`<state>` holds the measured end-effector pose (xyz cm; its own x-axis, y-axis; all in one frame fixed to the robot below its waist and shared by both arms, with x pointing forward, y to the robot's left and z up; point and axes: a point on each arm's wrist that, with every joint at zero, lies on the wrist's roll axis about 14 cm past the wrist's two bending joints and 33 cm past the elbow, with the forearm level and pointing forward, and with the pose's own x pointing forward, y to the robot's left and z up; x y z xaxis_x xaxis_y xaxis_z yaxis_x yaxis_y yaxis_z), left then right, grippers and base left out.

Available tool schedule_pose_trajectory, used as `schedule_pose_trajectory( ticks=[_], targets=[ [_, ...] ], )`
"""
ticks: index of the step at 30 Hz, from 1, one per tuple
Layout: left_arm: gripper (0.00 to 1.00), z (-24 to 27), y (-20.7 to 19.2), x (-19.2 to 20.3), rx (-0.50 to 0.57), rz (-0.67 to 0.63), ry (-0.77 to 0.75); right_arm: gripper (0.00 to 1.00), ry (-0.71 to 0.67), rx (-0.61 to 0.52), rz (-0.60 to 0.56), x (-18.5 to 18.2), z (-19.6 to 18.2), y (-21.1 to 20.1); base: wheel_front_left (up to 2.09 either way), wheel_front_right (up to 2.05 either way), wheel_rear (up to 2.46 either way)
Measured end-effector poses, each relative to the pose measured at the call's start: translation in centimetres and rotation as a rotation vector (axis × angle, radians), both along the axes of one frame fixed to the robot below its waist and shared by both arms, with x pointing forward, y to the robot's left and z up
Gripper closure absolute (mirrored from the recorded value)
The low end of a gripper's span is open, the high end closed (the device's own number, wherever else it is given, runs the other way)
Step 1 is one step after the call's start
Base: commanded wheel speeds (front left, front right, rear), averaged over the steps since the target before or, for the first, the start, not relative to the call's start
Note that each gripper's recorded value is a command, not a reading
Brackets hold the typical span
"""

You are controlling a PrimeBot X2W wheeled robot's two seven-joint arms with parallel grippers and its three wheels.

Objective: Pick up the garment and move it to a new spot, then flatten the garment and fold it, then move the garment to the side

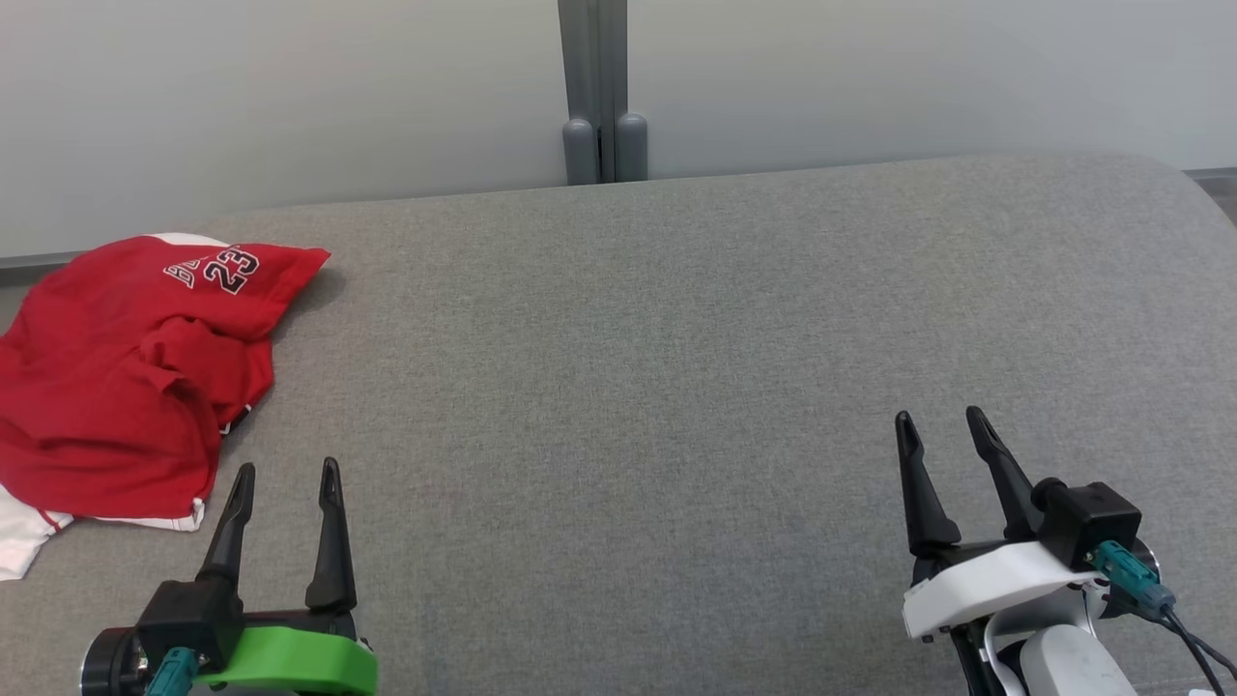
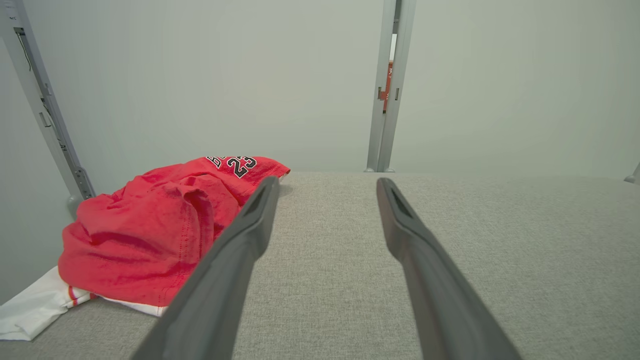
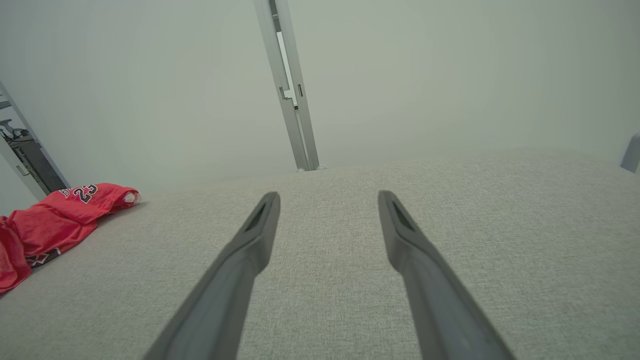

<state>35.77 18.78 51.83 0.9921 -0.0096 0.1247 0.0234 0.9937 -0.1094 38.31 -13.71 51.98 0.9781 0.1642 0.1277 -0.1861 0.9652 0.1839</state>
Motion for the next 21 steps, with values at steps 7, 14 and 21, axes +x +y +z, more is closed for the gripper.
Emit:
schedule_pose_trajectory(
  ticks=[7, 14, 21],
  targets=[
    [0.0, -0.45, 0.06, 0.0, -0.016, 0.003, 0.014, 0.0, 0.01, 0.005, 0.0, 0.02, -0.3, 0.01, 0.0, 0.0, 0.0],
    [0.0, -0.9, 0.18, -0.1, -0.018, 0.005, 0.028, 0.0, 0.012, 0.008, 0.003, 0.11, -0.35, 0.11, 0.0, 0.0, 0.0],
    [0.0, -1.02, 0.59, -0.32, -0.021, 0.016, 0.032, 0.0, 0.013, 0.012, 0.012, 0.21, -0.36, 0.43, 0.0, 0.0, 0.0]
  ],
)
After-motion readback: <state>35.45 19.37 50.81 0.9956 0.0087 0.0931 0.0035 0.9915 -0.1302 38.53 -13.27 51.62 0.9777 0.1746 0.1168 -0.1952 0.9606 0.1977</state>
